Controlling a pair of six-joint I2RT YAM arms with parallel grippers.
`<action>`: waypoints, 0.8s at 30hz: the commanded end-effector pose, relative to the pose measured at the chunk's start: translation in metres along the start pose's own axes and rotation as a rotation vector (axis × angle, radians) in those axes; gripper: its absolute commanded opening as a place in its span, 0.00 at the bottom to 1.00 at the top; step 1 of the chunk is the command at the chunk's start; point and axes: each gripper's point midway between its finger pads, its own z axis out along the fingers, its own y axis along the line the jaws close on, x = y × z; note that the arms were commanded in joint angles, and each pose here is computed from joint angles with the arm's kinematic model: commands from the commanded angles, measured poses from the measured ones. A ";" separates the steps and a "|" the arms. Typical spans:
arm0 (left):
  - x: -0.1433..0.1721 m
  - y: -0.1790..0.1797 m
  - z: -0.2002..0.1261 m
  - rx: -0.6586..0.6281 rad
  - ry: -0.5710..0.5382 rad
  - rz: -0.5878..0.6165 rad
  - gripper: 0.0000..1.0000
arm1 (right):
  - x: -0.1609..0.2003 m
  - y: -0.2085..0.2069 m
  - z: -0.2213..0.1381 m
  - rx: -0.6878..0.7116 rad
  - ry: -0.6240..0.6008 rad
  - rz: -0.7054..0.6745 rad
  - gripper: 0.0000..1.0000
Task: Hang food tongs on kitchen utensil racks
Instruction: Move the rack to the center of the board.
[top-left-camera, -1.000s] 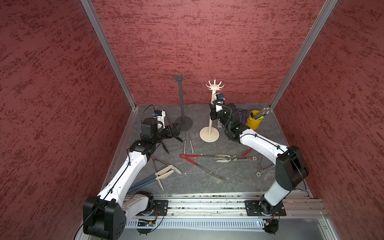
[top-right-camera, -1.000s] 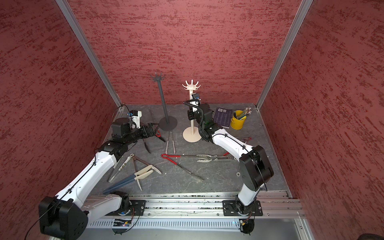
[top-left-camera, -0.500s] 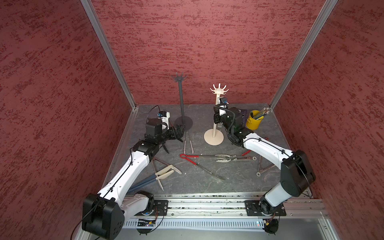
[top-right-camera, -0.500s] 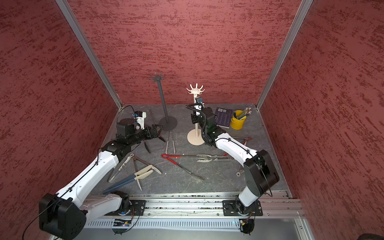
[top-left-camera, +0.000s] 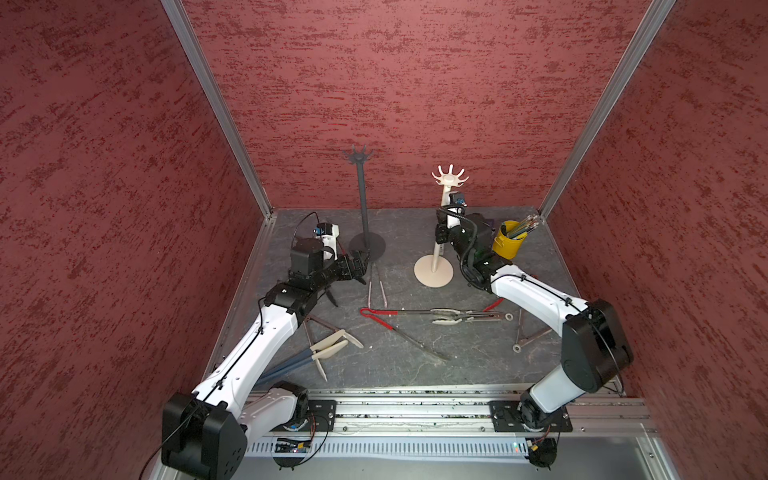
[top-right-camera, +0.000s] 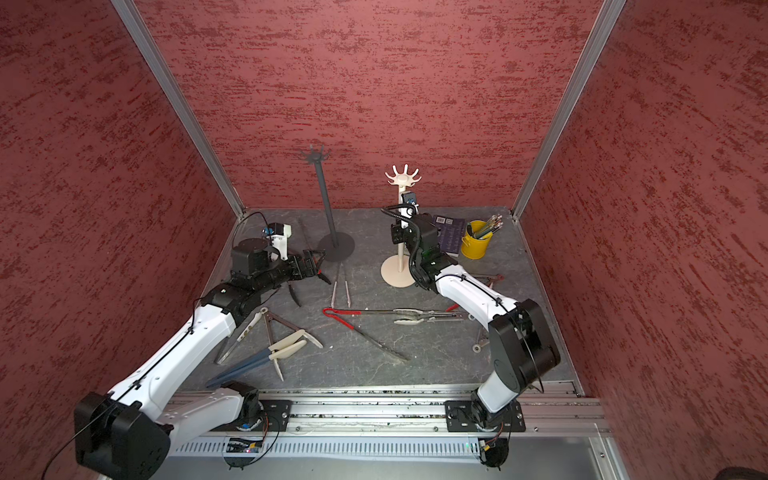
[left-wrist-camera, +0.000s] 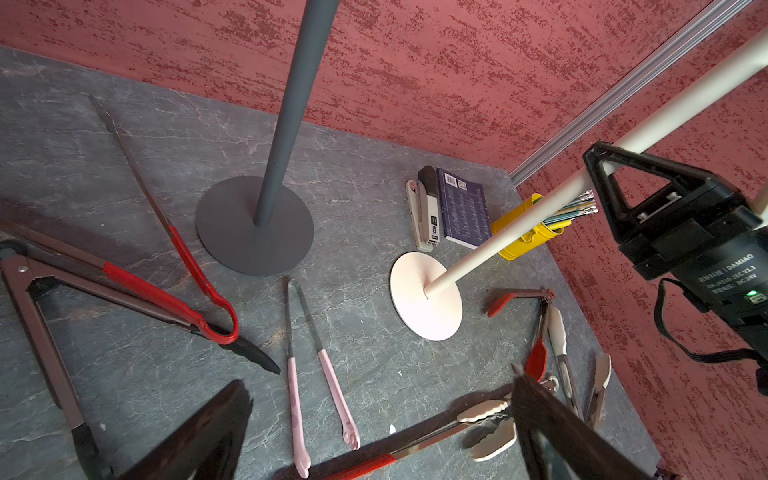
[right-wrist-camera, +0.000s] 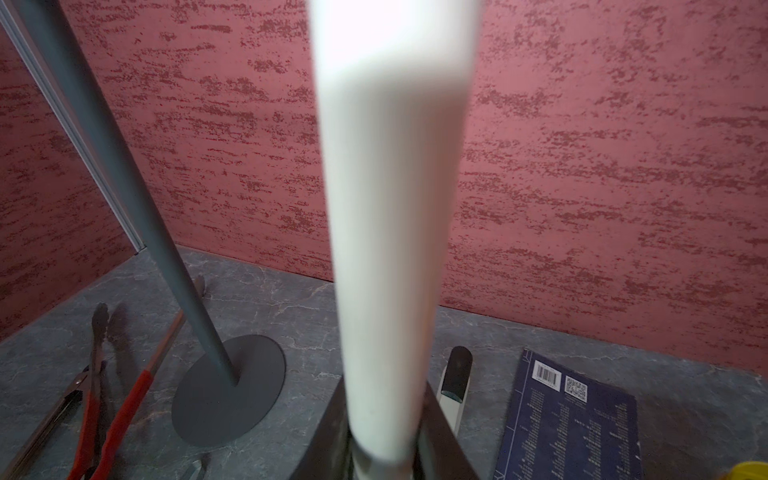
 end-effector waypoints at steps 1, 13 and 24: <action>0.007 0.002 -0.002 -0.012 0.015 0.017 1.00 | -0.074 -0.008 -0.020 0.013 -0.236 0.075 0.00; 0.007 0.000 0.000 -0.005 0.020 0.013 1.00 | -0.060 -0.013 -0.021 0.011 -0.203 0.102 0.10; 0.001 -0.007 0.002 0.008 0.014 0.008 1.00 | -0.051 -0.011 -0.020 0.003 -0.144 0.132 0.43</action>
